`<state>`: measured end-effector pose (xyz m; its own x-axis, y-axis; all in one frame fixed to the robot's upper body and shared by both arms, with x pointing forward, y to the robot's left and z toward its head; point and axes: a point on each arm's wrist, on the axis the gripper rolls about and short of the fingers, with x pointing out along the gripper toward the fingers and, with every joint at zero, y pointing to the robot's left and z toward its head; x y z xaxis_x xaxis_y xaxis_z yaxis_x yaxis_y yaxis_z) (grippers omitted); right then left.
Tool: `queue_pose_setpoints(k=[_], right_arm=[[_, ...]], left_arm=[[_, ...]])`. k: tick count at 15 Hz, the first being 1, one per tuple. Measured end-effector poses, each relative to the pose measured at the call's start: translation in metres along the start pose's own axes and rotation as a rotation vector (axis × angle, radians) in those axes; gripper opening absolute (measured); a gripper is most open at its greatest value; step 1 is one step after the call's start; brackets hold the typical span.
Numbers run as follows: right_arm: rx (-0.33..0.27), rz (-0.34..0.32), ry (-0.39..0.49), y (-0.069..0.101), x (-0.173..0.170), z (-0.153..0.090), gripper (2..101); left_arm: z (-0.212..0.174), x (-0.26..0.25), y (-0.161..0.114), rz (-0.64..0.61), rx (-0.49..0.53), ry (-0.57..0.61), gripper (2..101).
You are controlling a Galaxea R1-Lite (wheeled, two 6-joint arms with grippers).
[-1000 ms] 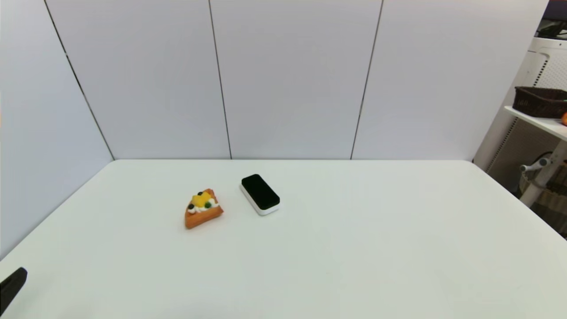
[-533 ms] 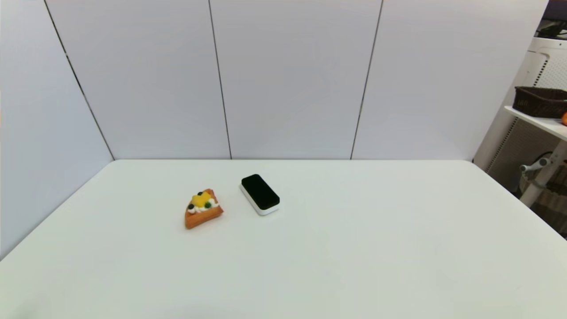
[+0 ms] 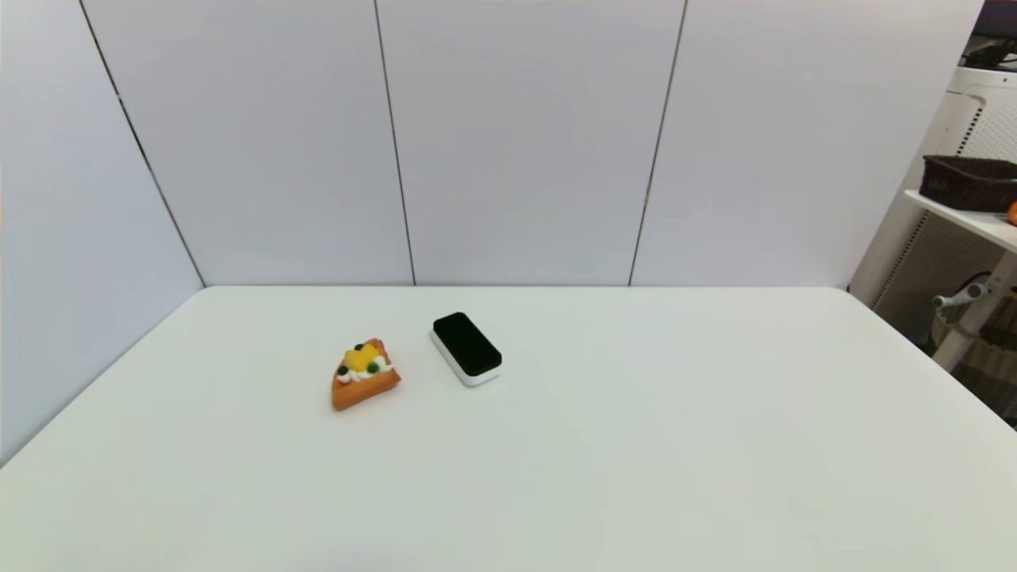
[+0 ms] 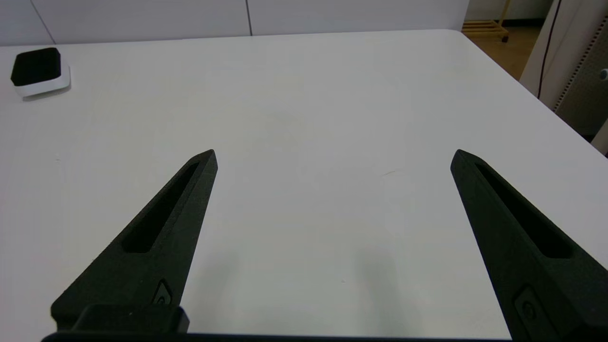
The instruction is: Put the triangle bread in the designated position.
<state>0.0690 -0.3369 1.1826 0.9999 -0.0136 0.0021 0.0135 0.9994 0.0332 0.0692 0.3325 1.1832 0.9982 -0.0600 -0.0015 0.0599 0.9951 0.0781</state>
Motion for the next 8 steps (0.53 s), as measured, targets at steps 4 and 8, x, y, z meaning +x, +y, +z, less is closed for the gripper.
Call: queue_pose_setpoints(k=[4, 8], right_arm=[[0.001, 0.000, 0.000, 0.0000, 0.0000, 0.0000, 97.3], [-0.001, 0.000, 0.000, 0.0000, 0.0000, 0.0000, 97.3]], left_arm=[[-0.0009, -0.0002, 0.0003, 0.017, -0.035, 0.000, 97.8], [-0.0011, -0.0003, 0.0004, 0.024, -0.036, 0.001, 97.8]])
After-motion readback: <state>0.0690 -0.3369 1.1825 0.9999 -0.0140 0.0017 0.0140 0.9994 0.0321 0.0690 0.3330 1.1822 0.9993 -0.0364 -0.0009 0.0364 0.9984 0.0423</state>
